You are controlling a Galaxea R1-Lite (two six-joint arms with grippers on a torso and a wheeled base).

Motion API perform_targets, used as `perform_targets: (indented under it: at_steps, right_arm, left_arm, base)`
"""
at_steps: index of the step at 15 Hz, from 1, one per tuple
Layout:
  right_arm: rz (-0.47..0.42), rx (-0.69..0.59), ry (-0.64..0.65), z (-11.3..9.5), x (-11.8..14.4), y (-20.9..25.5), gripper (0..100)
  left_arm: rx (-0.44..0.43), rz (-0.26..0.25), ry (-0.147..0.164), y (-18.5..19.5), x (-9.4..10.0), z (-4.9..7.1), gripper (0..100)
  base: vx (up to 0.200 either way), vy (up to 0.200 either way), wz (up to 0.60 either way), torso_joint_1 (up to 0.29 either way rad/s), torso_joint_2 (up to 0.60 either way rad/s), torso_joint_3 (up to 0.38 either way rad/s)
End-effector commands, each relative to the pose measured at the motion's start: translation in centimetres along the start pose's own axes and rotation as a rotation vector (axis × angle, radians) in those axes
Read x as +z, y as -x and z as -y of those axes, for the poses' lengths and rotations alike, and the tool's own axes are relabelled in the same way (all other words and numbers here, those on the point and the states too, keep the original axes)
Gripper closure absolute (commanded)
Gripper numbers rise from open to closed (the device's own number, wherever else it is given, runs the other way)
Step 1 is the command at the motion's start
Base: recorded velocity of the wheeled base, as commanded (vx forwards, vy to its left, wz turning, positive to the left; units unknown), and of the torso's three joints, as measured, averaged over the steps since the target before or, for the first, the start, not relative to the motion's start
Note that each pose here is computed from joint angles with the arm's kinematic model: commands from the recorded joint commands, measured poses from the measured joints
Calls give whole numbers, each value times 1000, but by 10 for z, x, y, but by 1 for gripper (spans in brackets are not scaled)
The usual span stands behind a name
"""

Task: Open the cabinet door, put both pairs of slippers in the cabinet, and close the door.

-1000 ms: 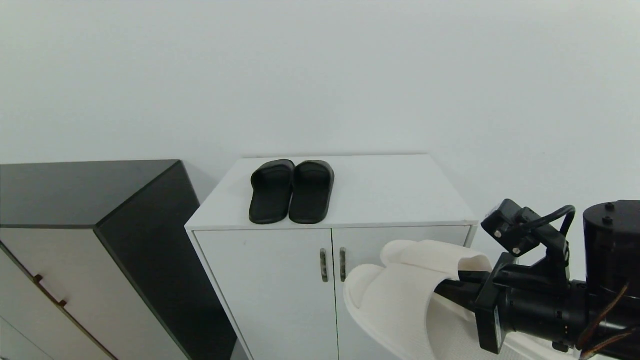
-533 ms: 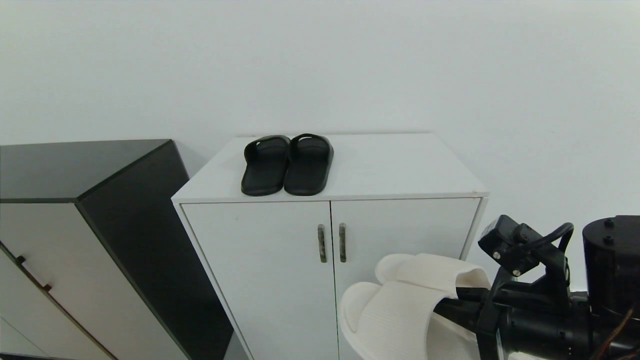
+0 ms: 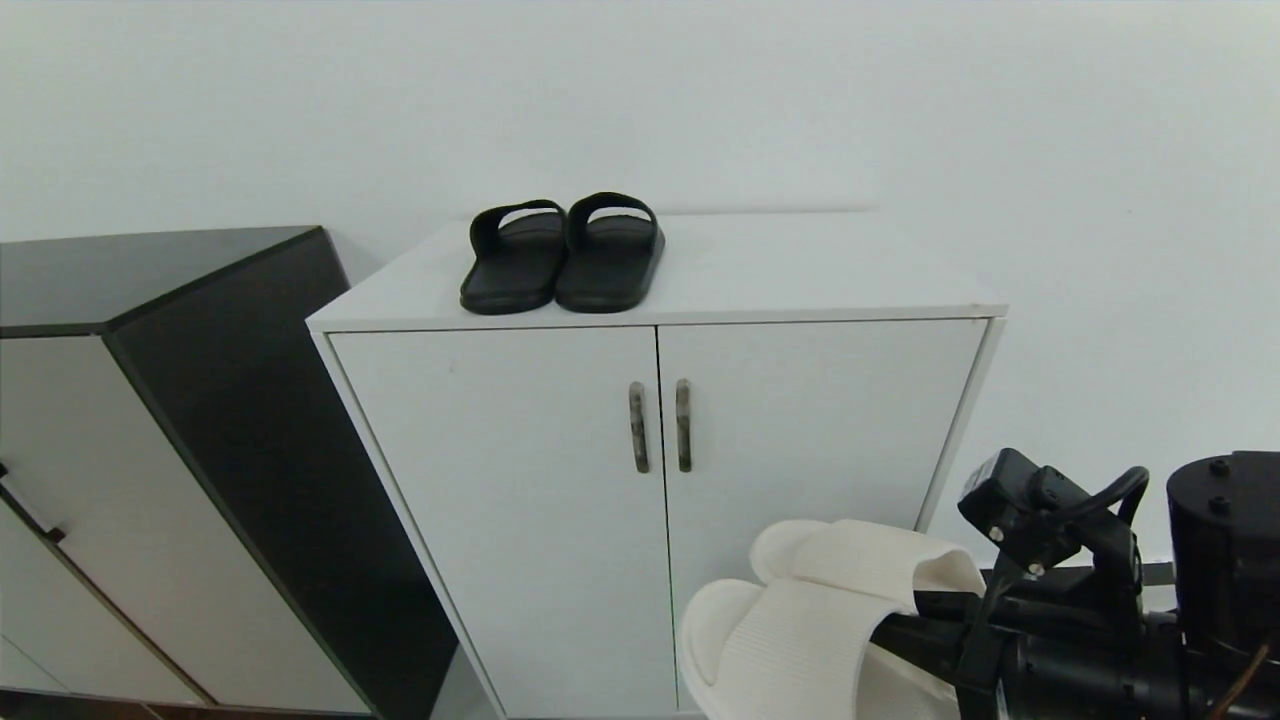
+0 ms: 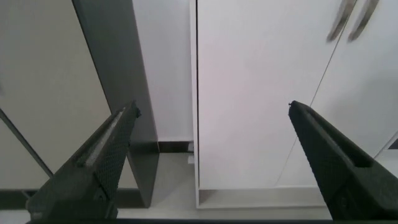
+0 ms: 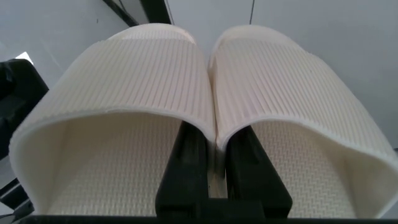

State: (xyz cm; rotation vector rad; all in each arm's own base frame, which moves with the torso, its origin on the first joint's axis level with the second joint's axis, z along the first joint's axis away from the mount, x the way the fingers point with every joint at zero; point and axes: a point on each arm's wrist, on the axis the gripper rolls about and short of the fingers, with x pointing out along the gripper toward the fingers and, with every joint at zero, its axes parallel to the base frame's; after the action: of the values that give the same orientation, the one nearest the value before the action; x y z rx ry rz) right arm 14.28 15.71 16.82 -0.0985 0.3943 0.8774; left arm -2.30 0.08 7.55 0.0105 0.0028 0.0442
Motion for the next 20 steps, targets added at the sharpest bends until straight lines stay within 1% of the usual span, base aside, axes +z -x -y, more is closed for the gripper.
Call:
perform_targets:
  at_steps: [1,4,5,6,7,8,9,10,11,12,13,14,15,16,17,18,19,20]
  right_arm:
    - [-10,9,3,-2,-2,-2,100]
    - [-12,12,5,-2,-3,-1,100]
    - [-11,12,4,-2,-2,-2,100]
    - [-9,12,4,-3,-2,-2,100]
    - [-9,12,5,-3,-2,-2,100]
    - [-8,13,6,-3,-1,-2,100]
    - [-8,15,7,-3,-1,-2,100]
    - [-10,22,10,-5,-2,-1,100]
    - [-10,22,10,-5,-2,-1,100]
    - [-14,30,13,-7,-4,-1,100]
    - [-14,36,15,-8,-4,-1,100]
    - [-17,36,15,-8,-4,-1,100]
    - [-17,37,16,-8,-4,-1,100]
    - [-15,46,19,-10,-3,-1,100]
    - [-12,54,25,-13,-3,-1,100]
    - [-13,61,28,-14,-3,-1,100]
    - [-12,81,37,-19,-3,-1,100]
    - [-14,92,43,-22,-4,-1,100]
  left_arm:
    - [-1,-2,-5,0,0,0,0]
    - [25,1,9,0,0,-1,0]
    - [29,12,8,1,3,-1,0]
    - [42,74,21,5,26,-1,0]
    - [66,119,87,8,67,-3,0]
    - [66,102,128,-2,100,-3,0]
    - [53,73,124,-8,104,-2,0]
    - [-76,-52,120,-33,105,2,0]
    - [-76,-52,120,-33,105,2,0]
    - [-266,-142,128,-56,102,8,0]
    - [-346,-166,132,-68,104,10,0]
    - [-398,-179,135,-78,106,12,0]
    - [-417,-183,135,-85,107,13,0]
    - [-480,-170,134,-106,112,17,0]
    - [-519,-156,130,-120,114,22,0]
    - [-545,-154,127,-126,115,25,0]
    - [-648,-152,115,-143,116,43,0]
    - [-694,-159,101,-150,116,55,0]
  base:
    - [0,0,0,-134,481,339]
    - [0,0,0,-121,461,341]
    - [0,0,0,-95,456,354]
    - [0,0,0,-95,447,359]
    - [0,0,0,-80,447,373]
    - [0,0,0,-51,452,383]
    - [0,0,0,-41,437,383]
    - [0,0,0,-46,432,403]
    - [0,0,0,-17,393,378]
    - [0,0,0,-12,227,212]
    - [0,0,0,2,134,124]
    - [0,0,0,2,71,46]
    - [0,0,0,0,0,0]
    - [0,0,0,0,0,0]
    - [0,0,0,0,0,0]
    - [0,0,0,0,0,0]
    - [0,0,0,0,0,0]
    - [0,0,0,0,0,0]
